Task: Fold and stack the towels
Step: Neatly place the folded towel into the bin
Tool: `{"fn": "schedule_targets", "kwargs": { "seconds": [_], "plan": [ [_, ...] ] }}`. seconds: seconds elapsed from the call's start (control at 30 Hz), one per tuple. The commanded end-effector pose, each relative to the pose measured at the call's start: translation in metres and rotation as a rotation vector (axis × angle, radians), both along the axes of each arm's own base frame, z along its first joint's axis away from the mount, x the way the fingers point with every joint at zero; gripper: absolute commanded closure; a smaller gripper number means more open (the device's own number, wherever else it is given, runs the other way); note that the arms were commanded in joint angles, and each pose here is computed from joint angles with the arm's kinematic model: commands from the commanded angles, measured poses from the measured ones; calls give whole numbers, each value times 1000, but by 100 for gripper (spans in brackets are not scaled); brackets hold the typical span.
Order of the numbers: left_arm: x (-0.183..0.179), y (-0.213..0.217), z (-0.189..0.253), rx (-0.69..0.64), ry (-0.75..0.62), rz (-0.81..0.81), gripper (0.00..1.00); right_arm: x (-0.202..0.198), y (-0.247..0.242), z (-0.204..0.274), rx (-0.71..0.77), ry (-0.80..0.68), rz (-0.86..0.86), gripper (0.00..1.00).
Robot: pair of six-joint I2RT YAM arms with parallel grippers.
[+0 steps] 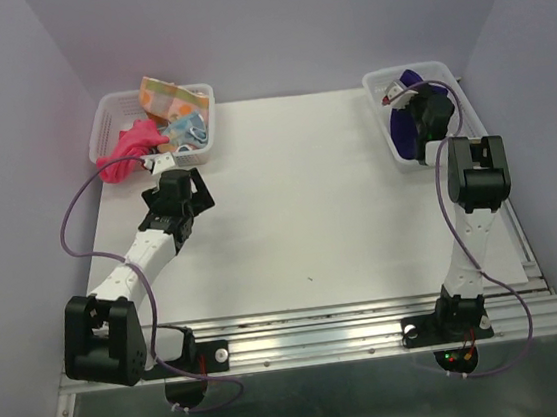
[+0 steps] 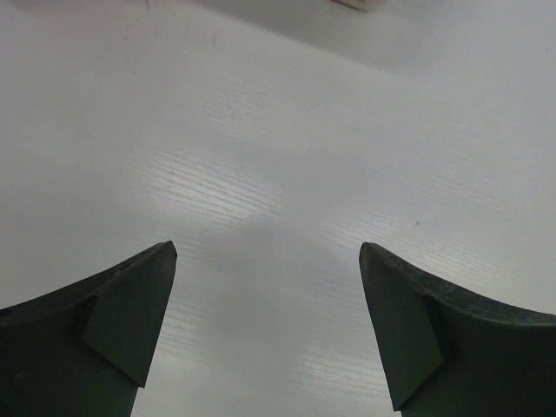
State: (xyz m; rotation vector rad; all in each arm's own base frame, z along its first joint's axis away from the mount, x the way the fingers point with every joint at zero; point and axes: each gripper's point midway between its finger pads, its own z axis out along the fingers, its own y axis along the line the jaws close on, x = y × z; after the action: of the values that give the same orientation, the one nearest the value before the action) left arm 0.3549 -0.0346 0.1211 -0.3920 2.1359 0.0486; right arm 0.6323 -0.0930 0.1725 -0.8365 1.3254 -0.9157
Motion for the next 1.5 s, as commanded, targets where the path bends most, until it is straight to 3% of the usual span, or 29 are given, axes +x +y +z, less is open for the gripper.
{"fn": "schedule_targets", "kwargs": {
  "seconds": [0.0, 0.13, 0.2, 0.23, 0.33, 0.37, 0.4, 0.73, 0.93, 1.1, 1.13, 1.17, 1.23, 1.27, 1.37, 1.47],
  "plan": [
    [13, 2, 24, 8, -67, 15, 1, 4, 6, 43, 7, -132, 15, 97],
    [13, 1, 24, 6, -66, 7, 1, 4, 11, 29, 9, -89, 34, 86],
    [14, 1, 25, 5, -69, 6, 1, 4, 11, 28, 19, -84, 34, 67],
    [13, 1, 26, 4, -70, 5, 1, 4, 10, 30, 22, -87, 31, 64],
    [14, 0, 27, 0, -74, 1, 1, 6, 9, 34, 45, -89, 27, 33],
    [14, 0, 28, 0, -75, 1, 1, 7, 8, 40, 54, -103, 21, 3],
    [14, -1, 29, -1, -78, -1, 1, 8, 8, 43, 72, -109, 20, 0],
    [16, -5, 45, -29, -119, -13, 1, -11, 4, 107, 237, -263, -25, 0],
    [15, -5, 60, -62, -165, 7, 1, -59, 6, 172, 490, -408, -33, 0],
    [8, -8, 72, -99, -187, 2, 1, -76, 29, 180, 776, -227, 28, 0],
    [7, -8, 74, -104, -192, 3, 1, -76, 32, 153, 850, -85, -26, 0],
    [5, -9, 71, -110, -184, -7, 1, -73, 33, 170, 896, -67, -38, 0],
    [4, -11, 70, -114, -181, -15, 1, -72, 33, 153, 987, 64, -123, 0],
    [3, -11, 67, -112, -173, -20, 1, -82, 28, 110, 1002, 221, -249, 0],
    [1, -10, 62, -99, -154, -23, 1, -97, 21, 106, 1006, 249, -329, 0],
    [-1, -9, 53, -89, -137, -23, 1, -109, 1, 80, 903, 313, -465, 0]
  ]
}}
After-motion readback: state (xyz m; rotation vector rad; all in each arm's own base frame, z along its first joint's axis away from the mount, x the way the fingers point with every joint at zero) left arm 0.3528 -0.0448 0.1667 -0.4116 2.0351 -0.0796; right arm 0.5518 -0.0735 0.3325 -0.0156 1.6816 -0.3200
